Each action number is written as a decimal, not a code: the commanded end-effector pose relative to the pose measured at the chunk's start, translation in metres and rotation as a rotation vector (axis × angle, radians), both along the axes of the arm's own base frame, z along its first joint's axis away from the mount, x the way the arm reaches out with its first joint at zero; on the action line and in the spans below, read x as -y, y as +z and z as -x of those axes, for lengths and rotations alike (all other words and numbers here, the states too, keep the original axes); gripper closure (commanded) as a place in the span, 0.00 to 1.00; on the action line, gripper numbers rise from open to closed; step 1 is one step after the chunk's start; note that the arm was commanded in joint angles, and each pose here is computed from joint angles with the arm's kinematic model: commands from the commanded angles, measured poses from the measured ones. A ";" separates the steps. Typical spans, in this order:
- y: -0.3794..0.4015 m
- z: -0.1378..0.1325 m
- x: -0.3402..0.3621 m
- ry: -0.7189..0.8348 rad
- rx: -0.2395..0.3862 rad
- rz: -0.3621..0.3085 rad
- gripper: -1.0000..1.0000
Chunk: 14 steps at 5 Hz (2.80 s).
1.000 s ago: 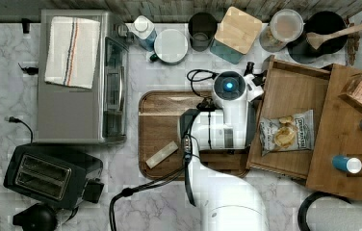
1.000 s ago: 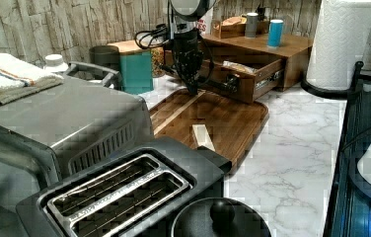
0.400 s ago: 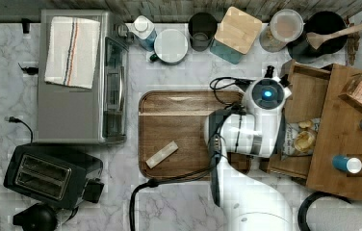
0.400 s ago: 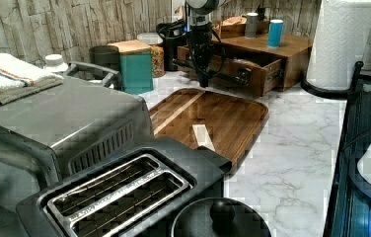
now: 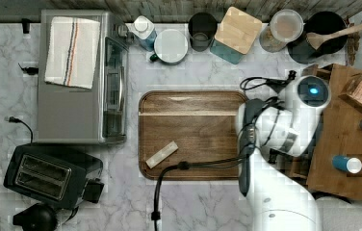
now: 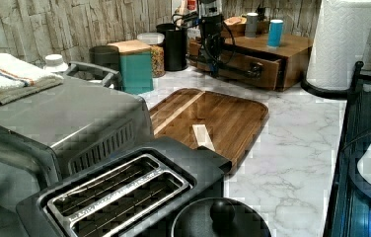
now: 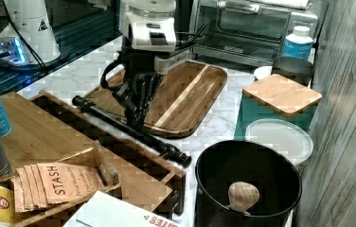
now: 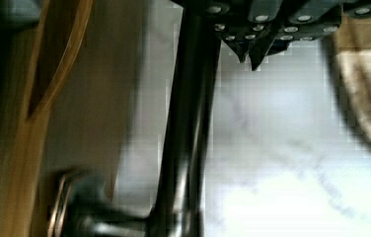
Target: Close the drawer.
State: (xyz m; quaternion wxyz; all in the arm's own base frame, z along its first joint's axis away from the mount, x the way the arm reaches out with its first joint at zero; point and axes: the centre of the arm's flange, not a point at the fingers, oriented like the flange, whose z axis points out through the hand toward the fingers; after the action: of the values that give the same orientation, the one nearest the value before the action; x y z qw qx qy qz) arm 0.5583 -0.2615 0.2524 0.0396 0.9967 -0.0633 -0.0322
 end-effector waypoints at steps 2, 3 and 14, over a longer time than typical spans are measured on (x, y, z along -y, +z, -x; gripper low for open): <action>0.113 0.046 0.184 -0.248 0.161 0.299 1.00; 0.112 0.046 0.184 -0.248 0.161 0.299 1.00; 0.112 0.046 0.184 -0.248 0.161 0.299 1.00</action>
State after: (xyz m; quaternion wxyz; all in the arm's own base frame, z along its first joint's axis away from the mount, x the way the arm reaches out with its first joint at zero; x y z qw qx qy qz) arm 0.5507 -0.2925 0.2502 0.0875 0.9927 -0.0749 -0.0369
